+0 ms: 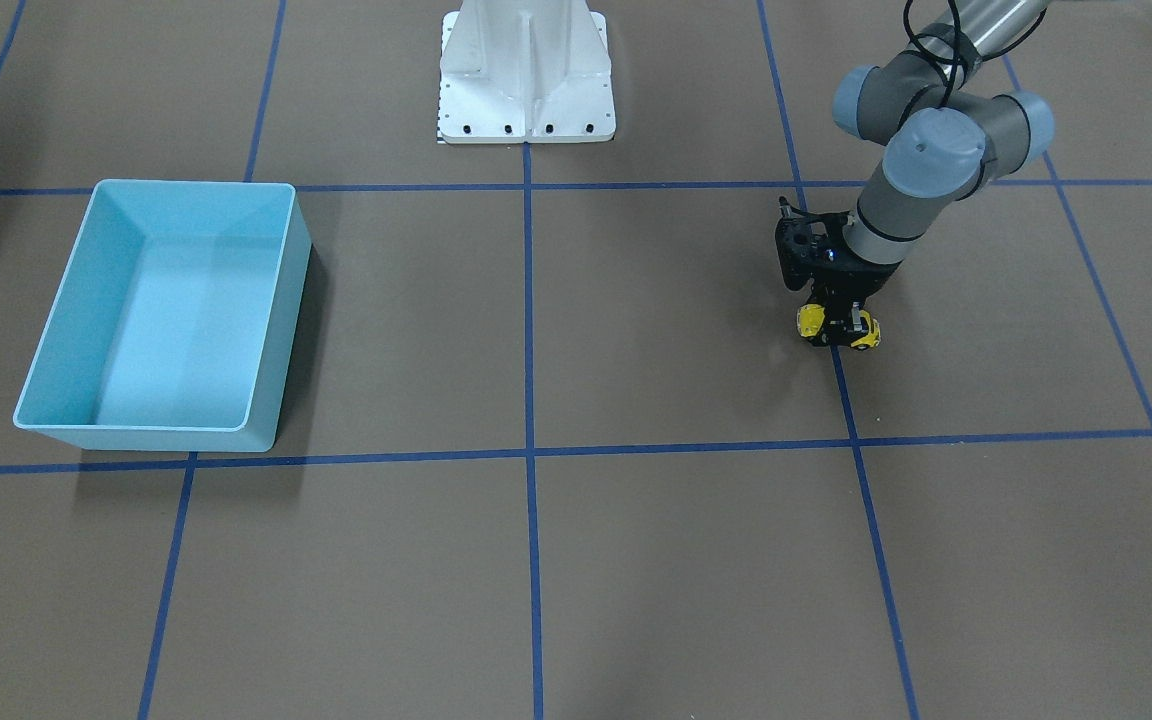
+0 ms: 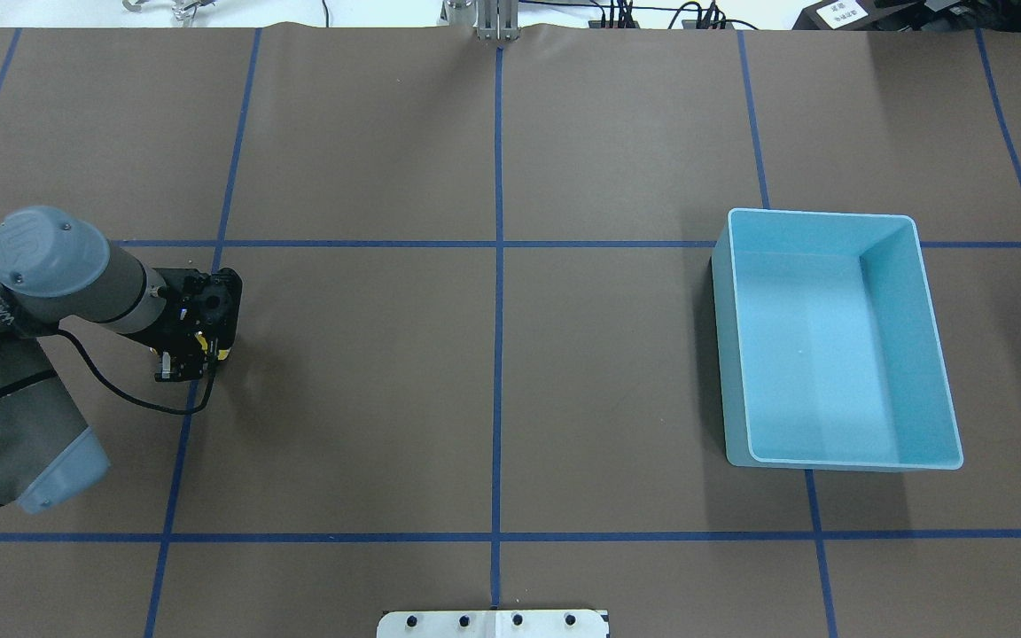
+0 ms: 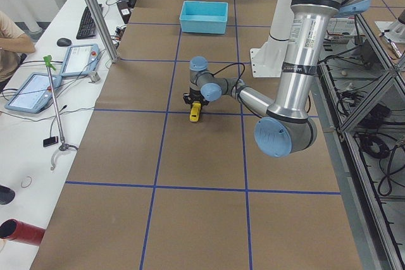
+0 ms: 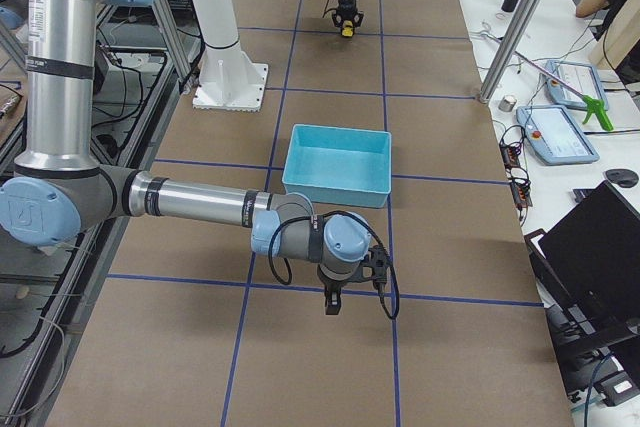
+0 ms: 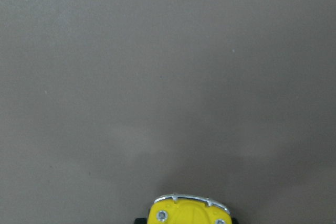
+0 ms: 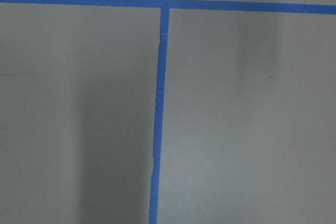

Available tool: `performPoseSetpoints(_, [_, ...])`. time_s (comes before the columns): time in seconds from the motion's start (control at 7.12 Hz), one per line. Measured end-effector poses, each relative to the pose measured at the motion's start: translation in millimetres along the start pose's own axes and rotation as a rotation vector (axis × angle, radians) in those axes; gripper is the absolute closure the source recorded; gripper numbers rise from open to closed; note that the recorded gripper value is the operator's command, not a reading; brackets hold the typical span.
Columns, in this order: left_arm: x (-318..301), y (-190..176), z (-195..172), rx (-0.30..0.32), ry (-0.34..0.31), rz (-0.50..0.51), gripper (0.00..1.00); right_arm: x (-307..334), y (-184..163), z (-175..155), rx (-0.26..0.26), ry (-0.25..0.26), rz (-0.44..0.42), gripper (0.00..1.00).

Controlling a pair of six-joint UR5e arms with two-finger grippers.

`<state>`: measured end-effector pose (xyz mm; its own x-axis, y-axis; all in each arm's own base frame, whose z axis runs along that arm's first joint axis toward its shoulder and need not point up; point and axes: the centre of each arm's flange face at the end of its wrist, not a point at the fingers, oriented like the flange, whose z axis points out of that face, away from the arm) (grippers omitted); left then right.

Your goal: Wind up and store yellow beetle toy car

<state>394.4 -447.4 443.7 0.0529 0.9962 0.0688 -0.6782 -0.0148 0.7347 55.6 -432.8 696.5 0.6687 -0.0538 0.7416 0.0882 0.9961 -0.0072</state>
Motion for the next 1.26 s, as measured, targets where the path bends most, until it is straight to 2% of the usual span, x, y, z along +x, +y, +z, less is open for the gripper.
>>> performPoseSetpoints(0.28, [-10,-17,-11,0.011,-0.014,-0.040,1.00,0,0,0,0.000,0.000,0.000,0.00])
performPoseSetpoints(0.7, [-19,-48,-11,0.025,-0.008,-0.167,1.00,0,0,0,-0.001,0.000,0.001,0.00])
performPoseSetpoints(1.26, [-18,-58,-3,0.056,-0.001,-0.120,1.00,1,0,1,-0.001,0.000,0.001,0.00])
